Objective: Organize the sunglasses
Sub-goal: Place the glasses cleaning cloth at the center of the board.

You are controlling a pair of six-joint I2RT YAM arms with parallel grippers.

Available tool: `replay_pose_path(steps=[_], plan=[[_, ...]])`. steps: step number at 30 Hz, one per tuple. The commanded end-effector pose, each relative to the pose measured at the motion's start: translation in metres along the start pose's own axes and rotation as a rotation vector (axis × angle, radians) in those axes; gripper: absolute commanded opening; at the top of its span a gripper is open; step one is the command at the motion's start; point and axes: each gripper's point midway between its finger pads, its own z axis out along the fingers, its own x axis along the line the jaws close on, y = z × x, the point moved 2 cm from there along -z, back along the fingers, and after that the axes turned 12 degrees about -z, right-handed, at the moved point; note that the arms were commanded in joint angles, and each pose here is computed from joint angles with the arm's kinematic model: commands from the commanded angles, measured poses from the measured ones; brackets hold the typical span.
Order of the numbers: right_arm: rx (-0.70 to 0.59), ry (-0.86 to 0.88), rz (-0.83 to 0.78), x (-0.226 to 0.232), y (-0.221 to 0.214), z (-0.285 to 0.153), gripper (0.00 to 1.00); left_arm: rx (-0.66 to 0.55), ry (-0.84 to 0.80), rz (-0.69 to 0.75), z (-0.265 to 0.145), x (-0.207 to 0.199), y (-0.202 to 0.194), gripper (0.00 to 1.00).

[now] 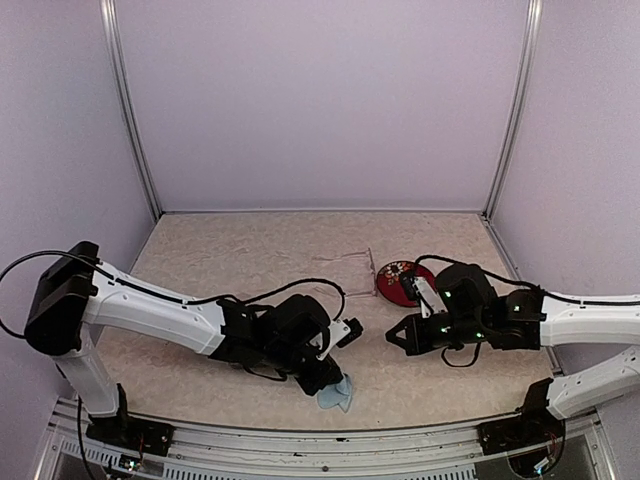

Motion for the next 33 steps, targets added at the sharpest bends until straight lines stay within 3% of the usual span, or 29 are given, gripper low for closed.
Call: replay_pose_path(steps=[1, 8, 12, 15, 19, 23, 28, 33], plan=[[0.039, -0.081, 0.014, -0.016, -0.014, 0.017, 0.01, -0.059, -0.024, -0.053, -0.003, 0.013, 0.029, 0.0], [0.088, -0.077, 0.02, -0.027, -0.024, 0.038, 0.17, -0.144, -0.19, -0.025, -0.026, -0.023, 0.066, 0.0], [0.052, -0.098, 0.06, -0.047, -0.015, 0.027, 0.24, -0.191, -0.375, 0.045, -0.05, -0.072, 0.085, 0.0], [0.006, -0.127, 0.076, -0.059, -0.005, 0.01, 0.29, -0.192, -0.441, 0.057, -0.057, -0.086, 0.082, 0.0], [-0.014, -0.155, 0.075, -0.067, -0.002, -0.003, 0.35, -0.15, -0.319, -0.055, -0.033, -0.046, 0.063, 0.01], [0.012, -0.155, 0.062, -0.068, -0.009, -0.003, 0.41, -0.013, -0.169, -0.127, 0.004, 0.0, 0.015, 0.1], [0.059, -0.1, 0.073, -0.063, -0.025, 0.006, 0.48, 0.096, -0.087, -0.07, 0.013, 0.006, -0.033, 0.26], [0.131, -0.049, 0.083, -0.05, -0.049, 0.022, 0.52, 0.078, -0.11, -0.013, 0.0, -0.005, -0.035, 0.33]])
